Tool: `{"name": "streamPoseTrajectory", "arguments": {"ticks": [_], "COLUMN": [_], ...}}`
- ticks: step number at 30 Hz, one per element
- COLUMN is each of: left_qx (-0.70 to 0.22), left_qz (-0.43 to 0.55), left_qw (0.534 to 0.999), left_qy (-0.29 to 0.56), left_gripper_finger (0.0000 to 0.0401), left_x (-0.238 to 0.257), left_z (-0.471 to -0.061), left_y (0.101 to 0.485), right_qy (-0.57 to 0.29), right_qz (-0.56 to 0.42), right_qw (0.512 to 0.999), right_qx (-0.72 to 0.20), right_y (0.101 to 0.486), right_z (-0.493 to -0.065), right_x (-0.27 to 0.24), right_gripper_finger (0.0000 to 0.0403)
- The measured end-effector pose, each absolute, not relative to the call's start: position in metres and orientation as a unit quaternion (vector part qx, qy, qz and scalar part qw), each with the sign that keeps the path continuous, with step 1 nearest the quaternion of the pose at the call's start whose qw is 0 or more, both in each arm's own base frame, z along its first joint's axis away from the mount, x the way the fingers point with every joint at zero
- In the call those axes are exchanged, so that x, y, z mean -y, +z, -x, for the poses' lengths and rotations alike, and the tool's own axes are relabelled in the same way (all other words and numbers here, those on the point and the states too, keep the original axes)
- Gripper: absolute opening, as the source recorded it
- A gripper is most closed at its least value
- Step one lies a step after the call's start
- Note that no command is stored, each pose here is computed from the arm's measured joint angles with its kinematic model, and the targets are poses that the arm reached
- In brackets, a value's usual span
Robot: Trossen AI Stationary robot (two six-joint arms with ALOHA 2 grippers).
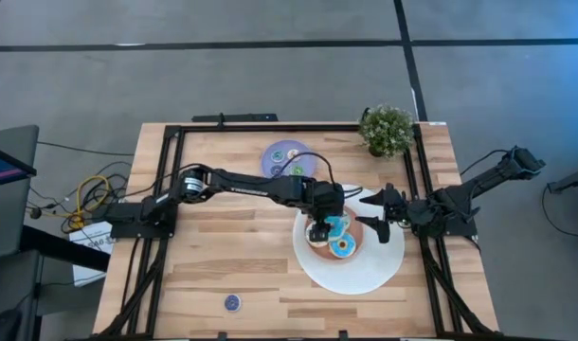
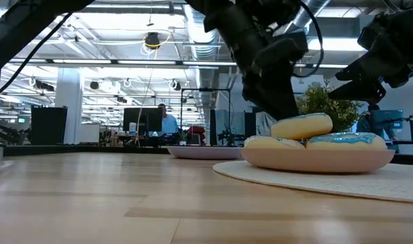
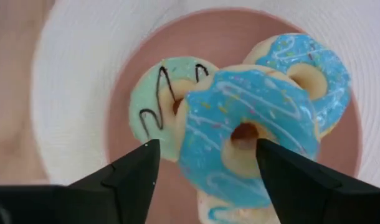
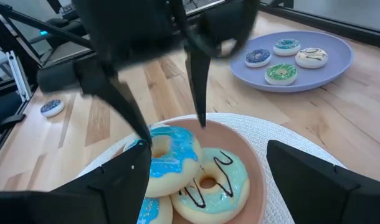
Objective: Pick & Place donuts
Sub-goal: Put the big light blue donut on the orange plate, then put the small dark blue donut on the violet plate
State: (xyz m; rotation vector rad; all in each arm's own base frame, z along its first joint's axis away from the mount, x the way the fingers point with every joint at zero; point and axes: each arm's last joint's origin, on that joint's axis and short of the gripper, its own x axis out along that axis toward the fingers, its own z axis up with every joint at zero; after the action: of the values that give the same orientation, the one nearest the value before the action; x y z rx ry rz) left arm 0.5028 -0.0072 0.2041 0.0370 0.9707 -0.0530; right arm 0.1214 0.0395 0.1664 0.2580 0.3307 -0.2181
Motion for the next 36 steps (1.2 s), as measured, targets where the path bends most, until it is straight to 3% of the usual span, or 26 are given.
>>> {"name": "streamPoseTrajectory", "arguments": {"ticks": [10,17,28,36], "left_qx": [-0.440,-0.435,-0.355,-0.215], "left_qz": [-0.043,-0.035,0.048,0.105], "left_qw": [0.897,0.899,0.926,0.959], "left_qy": [-0.017,-0.031,0.119,0.151], "left_gripper_finger": [0.0255,0.0195,0.0057,0.0002], "left_x": [-0.013,-0.015,-0.012,0.000], "left_z": [-0.474,-0.438,-0.295,-0.211], "left_y": [0.272,0.286,0.268,0.263], "right_qy": [-0.108,-0.108,-0.143,-0.253], "right_qz": [-0.128,-0.127,-0.114,-0.113], "right_qw": [0.972,0.972,0.965,0.947], "right_qx": [-0.164,-0.166,-0.186,-0.161], "right_y": [0.166,0.166,0.160,0.160], "right_z": [-0.121,-0.122,-0.127,-0.136], "right_x": [-0.039,-0.040,-0.034,-0.012], "right_gripper_finger": [0.0309,0.0309,0.0309,0.0309]}}
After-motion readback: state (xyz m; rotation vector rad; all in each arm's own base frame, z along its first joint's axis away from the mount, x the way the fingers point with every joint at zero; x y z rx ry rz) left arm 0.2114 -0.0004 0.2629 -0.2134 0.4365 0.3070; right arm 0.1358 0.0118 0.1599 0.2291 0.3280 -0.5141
